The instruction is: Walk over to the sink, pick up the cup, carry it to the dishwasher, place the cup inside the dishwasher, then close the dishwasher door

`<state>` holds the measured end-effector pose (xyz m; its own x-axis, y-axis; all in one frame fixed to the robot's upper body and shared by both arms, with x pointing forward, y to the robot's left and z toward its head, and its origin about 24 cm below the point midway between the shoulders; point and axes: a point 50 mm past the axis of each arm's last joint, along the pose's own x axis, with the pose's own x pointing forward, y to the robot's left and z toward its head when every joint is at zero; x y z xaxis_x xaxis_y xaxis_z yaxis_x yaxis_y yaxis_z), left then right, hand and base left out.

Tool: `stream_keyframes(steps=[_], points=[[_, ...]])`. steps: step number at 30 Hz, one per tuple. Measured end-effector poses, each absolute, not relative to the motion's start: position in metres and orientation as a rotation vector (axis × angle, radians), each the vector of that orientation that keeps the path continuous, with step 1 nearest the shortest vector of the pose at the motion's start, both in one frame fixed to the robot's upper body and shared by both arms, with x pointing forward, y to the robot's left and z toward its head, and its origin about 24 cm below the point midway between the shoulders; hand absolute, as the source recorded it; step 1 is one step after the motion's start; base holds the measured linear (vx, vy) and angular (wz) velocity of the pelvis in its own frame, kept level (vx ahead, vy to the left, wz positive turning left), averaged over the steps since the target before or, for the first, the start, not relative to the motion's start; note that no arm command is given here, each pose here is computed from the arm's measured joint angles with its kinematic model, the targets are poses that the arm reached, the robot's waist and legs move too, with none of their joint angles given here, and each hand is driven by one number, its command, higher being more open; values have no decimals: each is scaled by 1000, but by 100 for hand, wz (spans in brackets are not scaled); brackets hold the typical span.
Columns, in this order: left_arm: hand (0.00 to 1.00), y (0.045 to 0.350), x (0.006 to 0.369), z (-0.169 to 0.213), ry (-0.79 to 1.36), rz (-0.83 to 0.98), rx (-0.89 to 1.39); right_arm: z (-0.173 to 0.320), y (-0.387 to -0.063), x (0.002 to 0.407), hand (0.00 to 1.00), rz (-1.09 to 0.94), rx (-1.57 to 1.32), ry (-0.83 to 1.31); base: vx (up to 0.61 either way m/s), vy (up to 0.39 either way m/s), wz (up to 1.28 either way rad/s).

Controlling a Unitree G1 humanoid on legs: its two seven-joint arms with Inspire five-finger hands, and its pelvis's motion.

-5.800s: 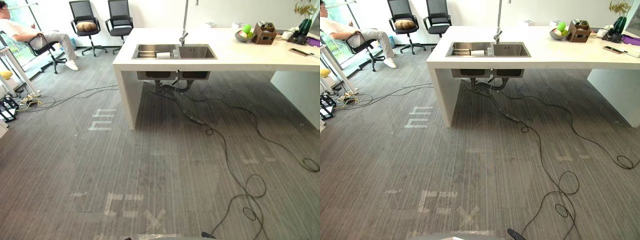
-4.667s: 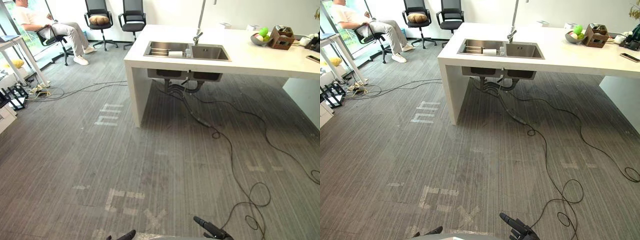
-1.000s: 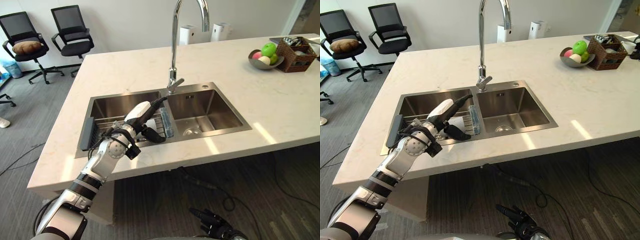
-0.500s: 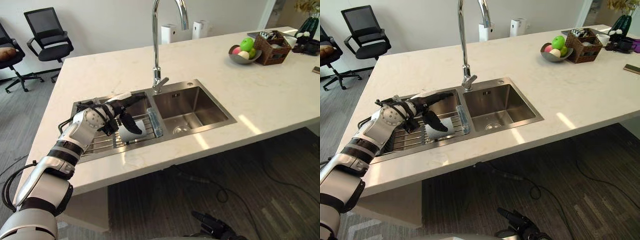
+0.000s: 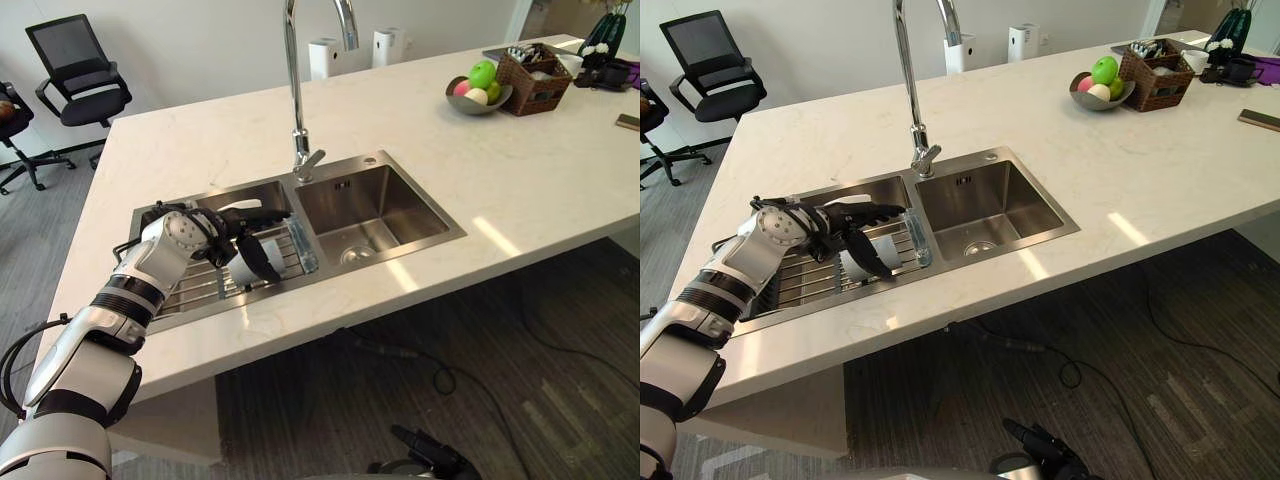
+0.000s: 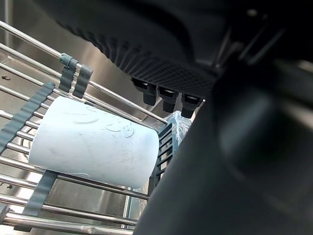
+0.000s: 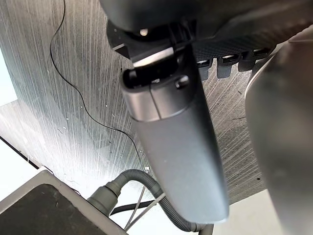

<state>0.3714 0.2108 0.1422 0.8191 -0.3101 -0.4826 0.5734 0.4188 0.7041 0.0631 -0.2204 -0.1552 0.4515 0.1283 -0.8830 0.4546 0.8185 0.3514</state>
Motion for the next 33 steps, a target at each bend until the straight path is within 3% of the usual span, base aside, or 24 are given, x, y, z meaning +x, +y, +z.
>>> stream_keyframes(steps=[33], points=[[100,250,374,112,388,-281,982,-154,-217,56,100,-220,618,1073,-11,-10,-5]])
